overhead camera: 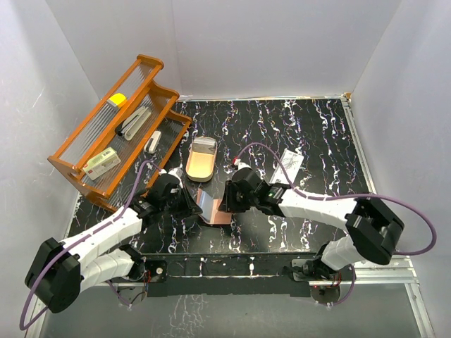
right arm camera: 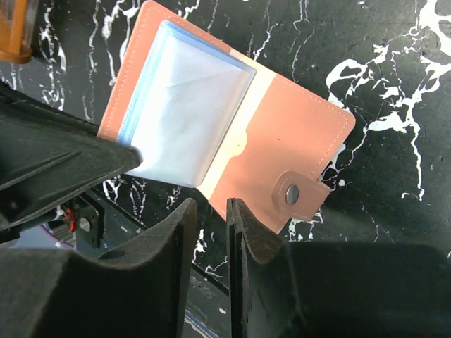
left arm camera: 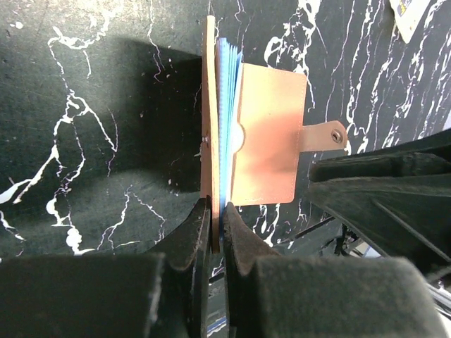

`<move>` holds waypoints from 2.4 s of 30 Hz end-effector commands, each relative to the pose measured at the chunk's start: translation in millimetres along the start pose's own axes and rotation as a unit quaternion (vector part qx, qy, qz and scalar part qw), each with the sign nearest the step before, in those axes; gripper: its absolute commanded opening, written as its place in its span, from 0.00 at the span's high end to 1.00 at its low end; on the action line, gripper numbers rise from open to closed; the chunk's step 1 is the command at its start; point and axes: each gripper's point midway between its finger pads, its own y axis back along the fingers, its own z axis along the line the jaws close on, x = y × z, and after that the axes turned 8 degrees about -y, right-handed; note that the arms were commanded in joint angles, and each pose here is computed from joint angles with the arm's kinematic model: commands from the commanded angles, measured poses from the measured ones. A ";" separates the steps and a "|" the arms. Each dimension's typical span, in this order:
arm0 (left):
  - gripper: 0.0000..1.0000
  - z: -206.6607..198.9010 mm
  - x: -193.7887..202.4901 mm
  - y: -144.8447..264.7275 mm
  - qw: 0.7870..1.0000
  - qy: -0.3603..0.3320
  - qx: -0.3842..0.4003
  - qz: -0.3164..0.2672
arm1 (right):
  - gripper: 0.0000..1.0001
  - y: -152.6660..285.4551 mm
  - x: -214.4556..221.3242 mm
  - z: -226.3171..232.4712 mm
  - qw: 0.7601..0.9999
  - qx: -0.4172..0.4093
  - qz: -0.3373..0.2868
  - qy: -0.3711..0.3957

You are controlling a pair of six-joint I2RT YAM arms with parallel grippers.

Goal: Put the credit cards into the card holder
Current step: Open the card holder at the center of the board.

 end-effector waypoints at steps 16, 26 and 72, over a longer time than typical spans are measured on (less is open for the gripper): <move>0.71 -12.7 7.5 -0.7 0.998 -0.004 0.057 0.002 | 0.83 -41.4 17.0 -40.9 0.998 0.047 0.012 0.041; 0.66 -10.5 -4.1 0.0 0.998 -0.055 0.032 -0.002 | 0.85 -39.9 9.8 -26.4 0.999 0.029 0.007 0.043; 1.00 -32.5 20.4 -10.7 0.990 0.021 0.140 0.023 | 0.87 -45.5 18.3 -36.2 1.000 0.021 -0.003 0.008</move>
